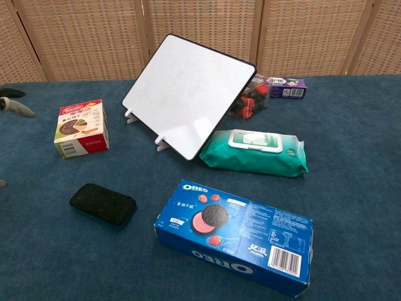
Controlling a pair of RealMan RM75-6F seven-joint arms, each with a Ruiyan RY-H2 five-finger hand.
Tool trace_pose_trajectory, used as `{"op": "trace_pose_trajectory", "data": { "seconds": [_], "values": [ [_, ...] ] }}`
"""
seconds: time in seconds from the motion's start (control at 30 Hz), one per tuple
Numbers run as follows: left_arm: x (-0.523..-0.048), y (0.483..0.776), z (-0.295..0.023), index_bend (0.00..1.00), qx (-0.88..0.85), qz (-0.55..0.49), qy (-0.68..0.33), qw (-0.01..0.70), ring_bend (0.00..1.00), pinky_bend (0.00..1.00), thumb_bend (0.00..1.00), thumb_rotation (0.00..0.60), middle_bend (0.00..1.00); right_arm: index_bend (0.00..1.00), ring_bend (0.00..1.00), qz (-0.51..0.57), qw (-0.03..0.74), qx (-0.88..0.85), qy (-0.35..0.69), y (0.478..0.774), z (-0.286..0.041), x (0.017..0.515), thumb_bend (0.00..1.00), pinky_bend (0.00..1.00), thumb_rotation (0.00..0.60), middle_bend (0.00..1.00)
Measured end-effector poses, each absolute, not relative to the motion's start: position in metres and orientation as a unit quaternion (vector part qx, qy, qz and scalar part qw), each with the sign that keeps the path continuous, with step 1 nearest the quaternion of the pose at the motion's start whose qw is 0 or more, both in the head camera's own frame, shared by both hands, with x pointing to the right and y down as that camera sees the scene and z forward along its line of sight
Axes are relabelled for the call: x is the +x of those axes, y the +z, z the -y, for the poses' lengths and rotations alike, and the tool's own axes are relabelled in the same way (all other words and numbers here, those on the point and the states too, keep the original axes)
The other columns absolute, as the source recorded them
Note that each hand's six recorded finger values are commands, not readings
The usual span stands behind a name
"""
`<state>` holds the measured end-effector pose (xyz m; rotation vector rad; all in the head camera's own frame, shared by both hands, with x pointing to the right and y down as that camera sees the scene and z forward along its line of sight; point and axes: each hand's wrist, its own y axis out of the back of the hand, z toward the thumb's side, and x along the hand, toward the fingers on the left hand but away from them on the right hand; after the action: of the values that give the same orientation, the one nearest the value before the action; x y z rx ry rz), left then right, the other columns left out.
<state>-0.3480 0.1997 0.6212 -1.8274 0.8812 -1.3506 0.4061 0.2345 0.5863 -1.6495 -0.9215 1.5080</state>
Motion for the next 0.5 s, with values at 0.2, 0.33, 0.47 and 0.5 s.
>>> {"op": "trace_pose_trajectory", "data": {
  "seconds": [0.2,0.33,0.47,0.5],
  "values": [
    [-0.328,0.632,-0.195,0.21,-0.732,-0.309,-0.512,0.326,0.0,0.0,0.19,0.6,0.0,0.03,0.0,0.366,0.354,-0.636,0.581,0.584,-0.233,0.408,0.05,0.0,0.6,0.0],
    [-0.319,0.636,-0.19,0.22,-0.735,-0.29,-0.516,0.33,0.0,0.0,0.2,0.6,0.0,0.02,0.0,0.37,0.352,-0.635,0.58,0.583,-0.232,0.409,0.04,0.0,0.6,0.0],
    [-0.309,0.643,-0.19,0.23,-0.737,-0.266,-0.522,0.336,0.0,0.0,0.21,0.6,0.0,0.03,0.0,0.374,0.352,-0.633,0.579,0.582,-0.232,0.41,0.05,0.0,0.6,0.0],
    [-0.307,0.645,-0.19,0.23,-0.738,-0.262,-0.523,0.336,0.0,0.0,0.21,0.6,0.0,0.02,0.0,0.376,0.352,-0.633,0.578,0.582,-0.232,0.41,0.04,0.0,0.6,0.0]
  ]
}}
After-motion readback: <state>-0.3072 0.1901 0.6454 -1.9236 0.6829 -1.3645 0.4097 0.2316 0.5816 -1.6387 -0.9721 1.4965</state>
